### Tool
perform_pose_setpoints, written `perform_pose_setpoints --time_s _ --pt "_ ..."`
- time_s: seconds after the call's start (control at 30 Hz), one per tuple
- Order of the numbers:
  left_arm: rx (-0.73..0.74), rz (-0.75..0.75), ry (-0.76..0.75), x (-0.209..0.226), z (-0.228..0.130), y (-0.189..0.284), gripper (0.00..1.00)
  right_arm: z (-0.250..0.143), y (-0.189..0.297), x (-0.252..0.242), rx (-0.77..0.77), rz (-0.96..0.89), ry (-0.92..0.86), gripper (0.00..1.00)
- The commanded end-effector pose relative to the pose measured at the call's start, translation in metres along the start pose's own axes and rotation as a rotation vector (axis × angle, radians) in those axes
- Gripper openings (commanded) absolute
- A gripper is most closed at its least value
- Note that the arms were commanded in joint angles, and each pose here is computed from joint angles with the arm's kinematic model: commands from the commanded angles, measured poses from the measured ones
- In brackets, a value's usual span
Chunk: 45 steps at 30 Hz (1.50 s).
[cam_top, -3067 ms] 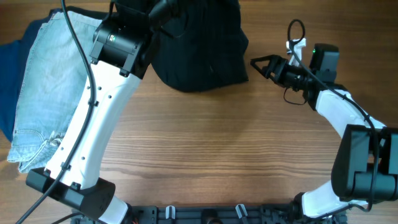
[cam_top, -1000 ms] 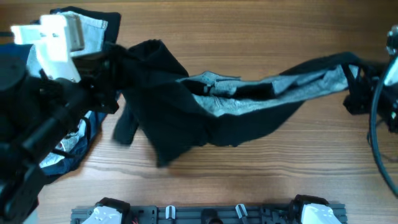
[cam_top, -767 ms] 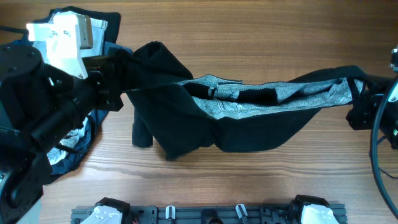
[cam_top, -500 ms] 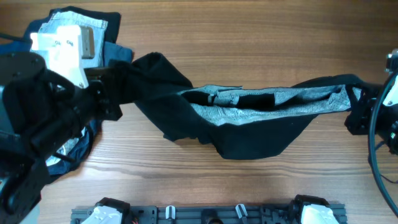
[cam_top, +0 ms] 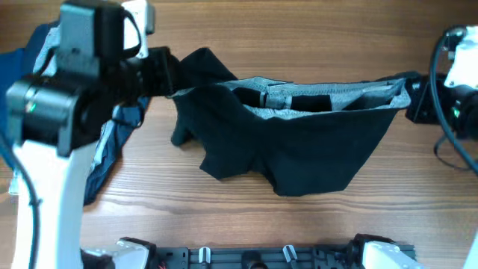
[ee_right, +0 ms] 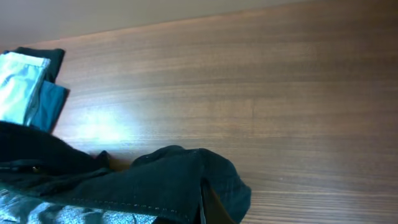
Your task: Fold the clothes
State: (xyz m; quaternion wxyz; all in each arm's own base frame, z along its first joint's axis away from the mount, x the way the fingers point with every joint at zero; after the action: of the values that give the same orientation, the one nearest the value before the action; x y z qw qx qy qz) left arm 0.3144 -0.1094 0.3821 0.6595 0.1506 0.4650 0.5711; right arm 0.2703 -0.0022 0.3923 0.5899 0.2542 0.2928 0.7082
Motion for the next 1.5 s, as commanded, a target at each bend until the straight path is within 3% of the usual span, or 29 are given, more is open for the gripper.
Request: perform_pose_setpoints --time_s 0.0,0.3,0.6,0.63,0.67,0.7,0.8,0.93,1.1,1.23,1.47 --pt "0.012 0.048 0.008 0.005 0.01 -0.028 0.04 0.011 -0.023 -0.014 0.023 -0.028 -0.004 0.04" --pt "-0.037 0.12 0.003 0.009 0.056 -0.14 0.04 0.059 -0.179 -0.038 0.034 0.115 0.02 0.04" --pt "-0.184 0.035 -0.014 0.003 0.101 -0.28 0.06 0.081 -0.355 -0.025 -0.072 0.184 0.107 0.05" --pt "-0.201 0.025 -0.015 0.002 0.104 -0.29 0.32 0.082 -0.366 -0.021 -0.087 0.188 0.118 0.36" --pt "-0.214 0.017 -0.016 0.003 0.107 -0.301 0.69 0.083 -0.375 -0.018 -0.098 0.191 0.125 0.92" --pt "-0.233 0.007 -0.016 0.003 0.11 -0.308 1.0 0.085 -0.379 -0.014 -0.109 0.195 0.119 1.0" --pt "-0.241 0.008 -0.011 0.007 0.114 -0.307 1.0 0.097 -0.37 -0.015 -0.143 0.19 0.083 1.0" --pt "-0.185 0.055 0.003 0.015 0.106 -0.272 1.0 0.096 -0.322 -0.02 -0.104 0.21 0.02 1.0" --pt "0.038 0.186 0.019 0.037 0.053 -0.221 1.0 0.037 -0.266 -0.01 0.173 0.233 -0.045 1.0" --pt "0.311 0.347 0.018 0.071 -0.01 -0.193 1.0 -0.024 -0.249 -0.002 0.437 0.249 -0.093 1.0" --pt "0.491 0.47 0.093 0.093 -0.053 -0.176 1.0 -0.089 -0.246 0.009 0.626 0.283 -0.141 0.98"
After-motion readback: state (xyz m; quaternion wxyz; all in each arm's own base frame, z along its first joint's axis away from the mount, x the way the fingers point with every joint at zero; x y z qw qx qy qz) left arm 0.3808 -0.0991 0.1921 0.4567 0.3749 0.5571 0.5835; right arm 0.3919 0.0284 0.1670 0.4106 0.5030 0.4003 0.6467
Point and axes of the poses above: each gripper's point midway between its finger pads, its own y axis back along the fingers, its own x axis along the line the jaws close on, z = x × y, the point moved 1 cm from there along y, back along the fingers, and after that the axes turned 13 degrees about y, right-handed, at the moved point
